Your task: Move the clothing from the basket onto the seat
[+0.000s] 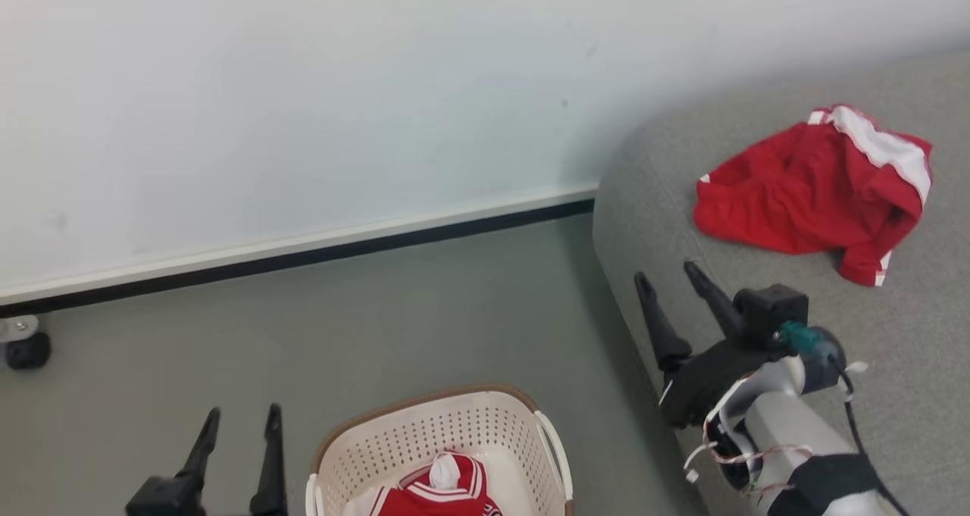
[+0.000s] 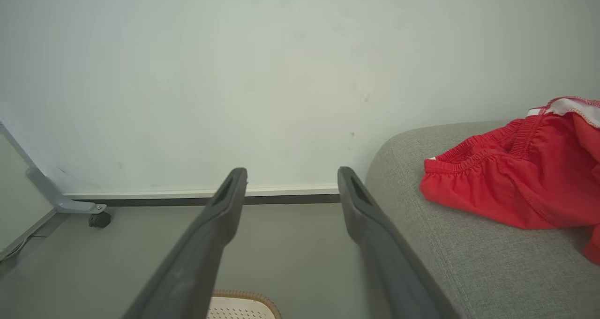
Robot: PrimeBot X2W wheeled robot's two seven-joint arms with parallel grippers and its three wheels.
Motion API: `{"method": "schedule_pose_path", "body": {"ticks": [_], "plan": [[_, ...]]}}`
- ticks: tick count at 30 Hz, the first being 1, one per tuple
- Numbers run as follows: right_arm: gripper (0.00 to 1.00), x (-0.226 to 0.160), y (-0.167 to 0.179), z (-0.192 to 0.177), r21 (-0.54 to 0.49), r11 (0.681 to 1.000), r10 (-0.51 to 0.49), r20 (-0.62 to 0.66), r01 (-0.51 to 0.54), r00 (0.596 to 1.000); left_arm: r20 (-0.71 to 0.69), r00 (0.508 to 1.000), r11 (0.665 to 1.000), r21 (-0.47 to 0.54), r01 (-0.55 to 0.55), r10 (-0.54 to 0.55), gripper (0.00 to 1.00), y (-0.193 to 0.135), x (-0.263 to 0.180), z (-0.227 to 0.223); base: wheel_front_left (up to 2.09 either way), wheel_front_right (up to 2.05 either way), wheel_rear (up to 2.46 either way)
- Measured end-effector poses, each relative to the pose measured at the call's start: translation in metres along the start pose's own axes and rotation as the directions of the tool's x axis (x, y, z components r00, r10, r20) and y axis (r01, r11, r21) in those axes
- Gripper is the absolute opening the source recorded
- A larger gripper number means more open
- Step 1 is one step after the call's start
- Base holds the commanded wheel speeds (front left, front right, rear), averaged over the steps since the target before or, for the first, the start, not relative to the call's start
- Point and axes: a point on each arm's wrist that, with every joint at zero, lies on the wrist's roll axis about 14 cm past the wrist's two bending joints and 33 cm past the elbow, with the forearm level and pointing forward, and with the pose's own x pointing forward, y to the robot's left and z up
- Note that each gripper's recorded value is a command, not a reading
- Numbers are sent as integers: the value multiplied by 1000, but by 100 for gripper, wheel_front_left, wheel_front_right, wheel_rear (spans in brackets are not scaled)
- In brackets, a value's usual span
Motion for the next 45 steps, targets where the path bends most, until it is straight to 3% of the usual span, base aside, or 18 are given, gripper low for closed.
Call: {"method": "schedule_pose_path", "body": {"ticks": [20, 45], "plan": [[100, -44, 29, 2, 49, 999, -14, 93, 9, 996, 38, 987, 988, -19, -152, 153, 100, 42, -47, 7, 0, 0, 0], [100, -64, 34, 12, 68, 998, -28, 150, 18, 988, 91, 979, 983, -27, -181, 182, 100, 48, -51, 22, 0, 0, 0]]}}
